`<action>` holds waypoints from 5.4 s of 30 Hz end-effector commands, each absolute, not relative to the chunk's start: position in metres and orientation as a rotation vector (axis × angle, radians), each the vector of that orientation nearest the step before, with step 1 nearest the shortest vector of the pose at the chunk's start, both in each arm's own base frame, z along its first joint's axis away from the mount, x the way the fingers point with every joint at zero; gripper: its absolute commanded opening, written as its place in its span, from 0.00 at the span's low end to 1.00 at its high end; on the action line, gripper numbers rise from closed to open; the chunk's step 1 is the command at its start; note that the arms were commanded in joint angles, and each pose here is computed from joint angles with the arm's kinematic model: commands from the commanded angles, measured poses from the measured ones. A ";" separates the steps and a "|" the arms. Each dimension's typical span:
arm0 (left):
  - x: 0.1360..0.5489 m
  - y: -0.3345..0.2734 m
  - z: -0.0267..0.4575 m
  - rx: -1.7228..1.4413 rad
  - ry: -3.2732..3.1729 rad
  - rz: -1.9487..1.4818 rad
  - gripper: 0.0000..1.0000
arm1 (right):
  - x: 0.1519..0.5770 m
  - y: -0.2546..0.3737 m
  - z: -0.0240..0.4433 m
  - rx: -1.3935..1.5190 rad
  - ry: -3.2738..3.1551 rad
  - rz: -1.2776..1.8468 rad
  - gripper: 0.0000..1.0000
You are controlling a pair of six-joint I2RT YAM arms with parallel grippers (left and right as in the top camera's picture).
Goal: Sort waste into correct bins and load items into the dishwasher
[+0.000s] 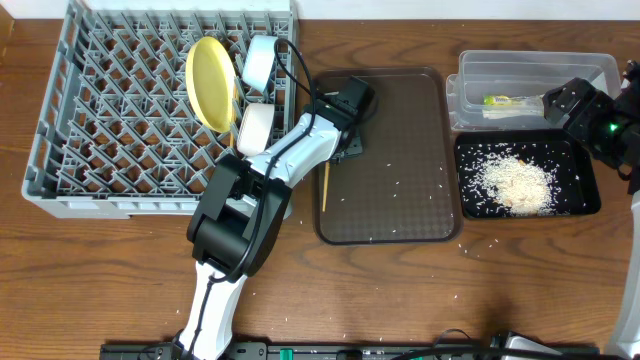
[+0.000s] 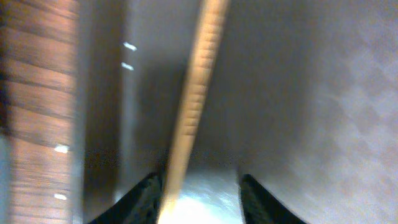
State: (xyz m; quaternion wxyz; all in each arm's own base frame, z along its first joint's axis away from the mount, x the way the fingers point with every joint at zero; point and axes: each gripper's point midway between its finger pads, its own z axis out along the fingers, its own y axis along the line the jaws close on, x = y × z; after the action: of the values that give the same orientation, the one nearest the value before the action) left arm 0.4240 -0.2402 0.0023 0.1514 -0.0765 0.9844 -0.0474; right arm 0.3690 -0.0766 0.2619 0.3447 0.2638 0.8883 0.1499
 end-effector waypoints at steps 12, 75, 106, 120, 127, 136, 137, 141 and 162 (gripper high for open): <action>0.374 -0.297 0.019 0.119 2.977 -0.481 0.07 | 0.371 -0.078 0.267 0.686 2.292 0.390 0.99; 0.346 -0.316 0.005 -0.091 2.910 -0.218 0.31 | 0.371 -0.078 0.267 0.686 2.292 0.390 0.99; 0.349 -0.295 0.014 -0.090 2.882 -0.058 0.30 | 0.371 -0.078 0.267 0.686 2.292 0.390 0.99; 0.352 -0.293 0.033 -0.098 2.848 -0.072 0.31 | 0.371 -0.078 0.267 0.686 2.292 0.390 0.99; 0.357 -0.284 0.044 -0.110 2.804 -0.025 0.31 | 0.371 -0.078 0.267 0.686 2.292 0.390 0.99; 0.353 -0.267 0.026 -0.249 2.782 0.048 0.31 | 0.371 -0.078 0.267 0.686 2.292 0.390 0.99; 0.353 -0.268 0.025 -0.256 2.780 0.043 0.31 | 0.371 -0.078 0.267 0.686 2.292 0.390 0.99; 0.353 -0.269 0.020 -0.275 2.775 0.019 0.31 | 0.371 -0.078 0.267 0.686 2.292 0.390 0.99; 0.346 -0.276 0.002 -0.319 2.826 -0.014 0.26 | 0.371 -0.078 0.267 0.686 2.292 0.390 0.99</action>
State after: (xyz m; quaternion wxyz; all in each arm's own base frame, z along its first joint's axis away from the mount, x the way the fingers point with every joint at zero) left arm 0.3501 -0.2794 0.0130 0.1607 -0.1014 0.9817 -0.0114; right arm 0.3690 -0.0766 0.2619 0.3447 0.2638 0.8883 0.1499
